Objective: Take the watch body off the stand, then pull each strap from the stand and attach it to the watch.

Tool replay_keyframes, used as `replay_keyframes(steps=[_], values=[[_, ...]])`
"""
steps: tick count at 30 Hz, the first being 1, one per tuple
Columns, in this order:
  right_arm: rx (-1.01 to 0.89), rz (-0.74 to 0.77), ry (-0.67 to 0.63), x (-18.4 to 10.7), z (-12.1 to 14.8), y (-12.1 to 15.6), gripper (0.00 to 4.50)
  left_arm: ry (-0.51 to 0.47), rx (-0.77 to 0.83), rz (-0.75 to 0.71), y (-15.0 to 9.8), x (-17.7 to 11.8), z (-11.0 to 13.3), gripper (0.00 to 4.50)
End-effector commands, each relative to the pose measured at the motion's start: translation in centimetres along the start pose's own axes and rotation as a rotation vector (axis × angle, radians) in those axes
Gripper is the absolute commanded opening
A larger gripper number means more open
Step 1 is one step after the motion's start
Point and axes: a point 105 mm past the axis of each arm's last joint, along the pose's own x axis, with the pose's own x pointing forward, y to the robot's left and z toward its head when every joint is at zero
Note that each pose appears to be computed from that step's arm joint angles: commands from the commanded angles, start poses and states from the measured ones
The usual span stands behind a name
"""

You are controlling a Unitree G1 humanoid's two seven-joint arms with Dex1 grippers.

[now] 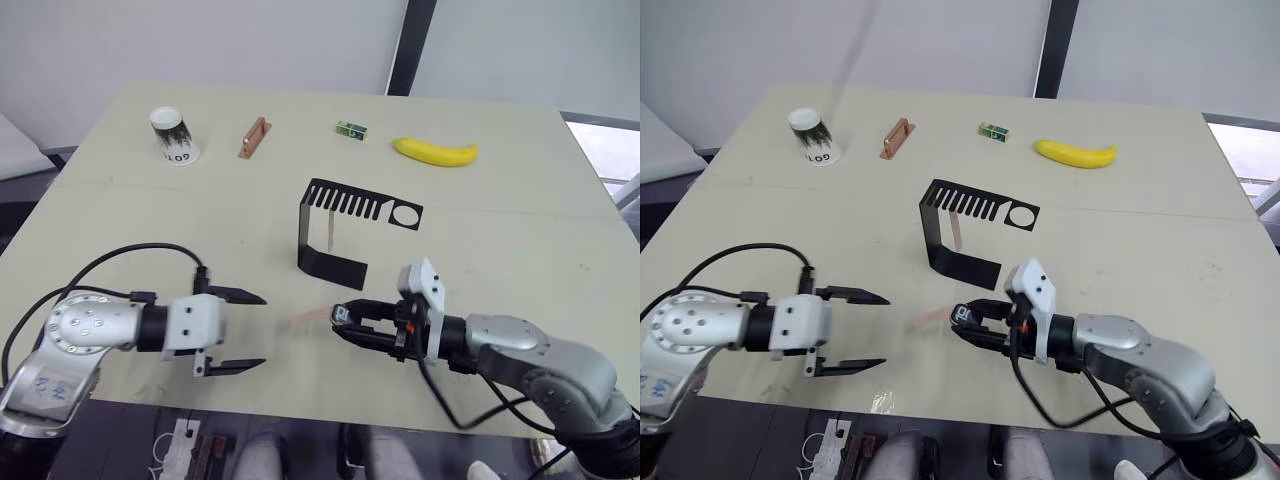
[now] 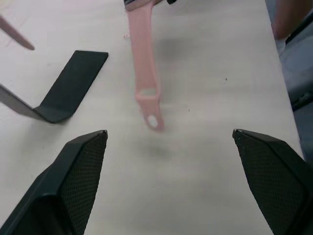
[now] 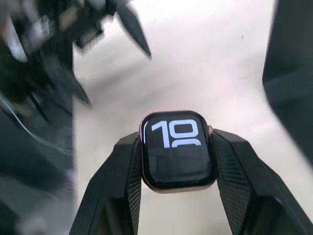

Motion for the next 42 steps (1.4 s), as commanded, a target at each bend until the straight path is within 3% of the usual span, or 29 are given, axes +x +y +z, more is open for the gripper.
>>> replay_keyframes(steps=[1,5,9,12,18,24,33,39,42], values=[[-0.351,0.067,-0.061,-0.1,0.9,0.9,1.6,-0.112,-0.027,0.059,0.7,-1.2,0.9,4.5],[-0.52,0.081,-0.067,-0.5,0.2,0.9,1.6,-0.146,-0.061,0.065,0.8,-1.7,0.8,4.5],[-0.546,0.075,-0.089,-0.5,0.4,0.6,1.6,-0.152,-0.07,0.039,0.5,-1.9,0.7,4.5],[-0.467,0.105,-0.118,0.5,0.5,0.6,1.6,-0.157,-0.086,0.029,0.2,-1.9,0.6,4.5],[-0.089,0.135,-0.099,3.8,-0.7,0.1,1.6,-0.175,-0.089,0.006,-0.1,-1.9,0.4,4.5],[-0.05,0.165,0.13,3.5,-5.1,0.5,1.6,-0.175,-0.089,0.009,-0.2,-1.8,0.7,4.5],[-0.005,0.119,0.182,2.3,-6.0,0.2,1.6,-0.168,-0.093,-0.003,-0.6,-1.4,0.8,4.5],[-0.044,0.073,0.164,0.3,-5.2,-1.1,4.46,-0.171,-0.124,0.011,-0.3,-1.3,0.7,4.5],[-0.061,0.052,0.137,-1.8,-4.4,-1.5,4.46,-0.163,-0.137,0.029,-0.1,-1.7,0.3,4.5]])
